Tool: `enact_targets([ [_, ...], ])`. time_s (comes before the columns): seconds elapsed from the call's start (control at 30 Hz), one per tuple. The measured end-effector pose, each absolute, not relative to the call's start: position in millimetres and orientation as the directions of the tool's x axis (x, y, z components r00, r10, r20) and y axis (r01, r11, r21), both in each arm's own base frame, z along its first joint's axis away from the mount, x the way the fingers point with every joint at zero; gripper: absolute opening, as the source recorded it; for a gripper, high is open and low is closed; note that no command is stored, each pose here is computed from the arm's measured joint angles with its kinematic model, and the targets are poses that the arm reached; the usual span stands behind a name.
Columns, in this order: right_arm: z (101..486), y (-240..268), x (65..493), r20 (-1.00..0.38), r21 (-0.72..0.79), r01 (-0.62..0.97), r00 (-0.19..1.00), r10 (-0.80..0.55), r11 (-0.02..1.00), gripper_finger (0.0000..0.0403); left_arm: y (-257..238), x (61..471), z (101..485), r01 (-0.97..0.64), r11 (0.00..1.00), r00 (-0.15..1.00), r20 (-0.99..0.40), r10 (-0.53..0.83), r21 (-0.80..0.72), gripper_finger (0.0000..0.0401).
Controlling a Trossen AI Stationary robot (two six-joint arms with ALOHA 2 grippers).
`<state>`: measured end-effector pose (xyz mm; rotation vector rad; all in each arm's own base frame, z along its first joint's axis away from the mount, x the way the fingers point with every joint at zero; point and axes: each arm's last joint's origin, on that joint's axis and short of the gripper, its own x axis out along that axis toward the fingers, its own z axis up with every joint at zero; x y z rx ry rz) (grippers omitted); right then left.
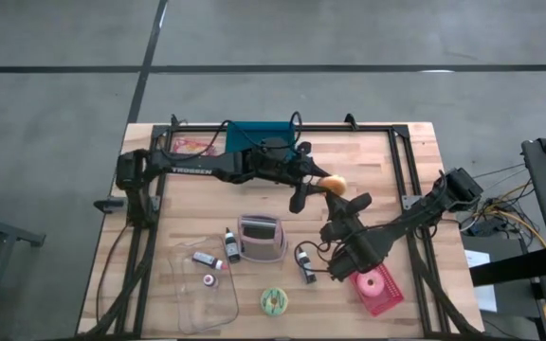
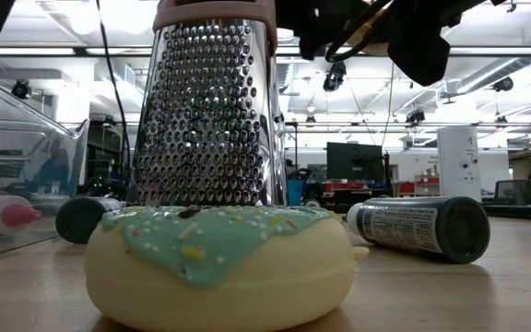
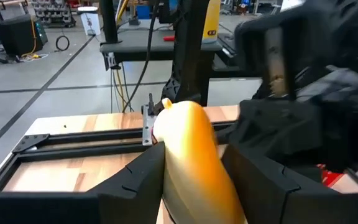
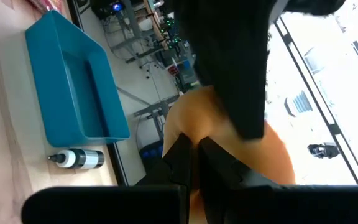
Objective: Pick & Place Food Item
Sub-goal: Put the black donut into the red bin
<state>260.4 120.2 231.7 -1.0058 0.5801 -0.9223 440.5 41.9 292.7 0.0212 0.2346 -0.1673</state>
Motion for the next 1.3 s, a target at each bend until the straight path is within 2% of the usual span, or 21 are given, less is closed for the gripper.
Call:
enact_targets([
  [0.13,232,120,260,-0.007,-0.898,0.376,0.507,-0.862,0.229,0.0008,43,445,292,0.158,0.987,0.957,-0.247,-0.153,0.001,0.0175],
  [0.23,232,120,260,-0.003,-0.898,0.377,0.508,-0.861,0.226,0.0008,43,444,295,0.167,0.985,0.958,-0.244,-0.154,0.034,0.0156],
  [0.3,232,120,260,-0.002,-0.898,0.378,0.509,-0.861,0.225,0.0008,42,444,296,0.176,0.982,0.957,-0.245,-0.155,0.065,0.0122],
  [0.4,232,120,260,0.002,-0.898,0.380,0.509,-0.861,0.222,0.0008,40,443,297,0.194,0.974,0.956,-0.247,-0.160,0.119,0.0036],
  [0.5,232,120,260,0.002,-0.898,0.380,0.509,-0.861,0.223,0.0008,39,443,297,0.206,0.966,0.955,-0.247,-0.164,0.157,0.0012],
  [0.9,234,121,262,0.026,-0.886,0.409,0.513,-0.858,0.218,0.0010,33,424,324,0.160,0.937,0.963,-0.260,-0.078,0.311,0.0005],
  [1.1,240,124,264,0.026,-0.873,0.429,0.516,-0.856,0.232,0.0028,33,415,336,0.123,0.926,0.967,-0.252,-0.032,0.356,0.0005],
  [1.3,252,132,268,-0.070,-0.839,0.430,0.520,-0.851,0.332,0.0048,35,408,350,0.084,0.923,0.977,-0.211,-0.003,0.377,0.0004],
])
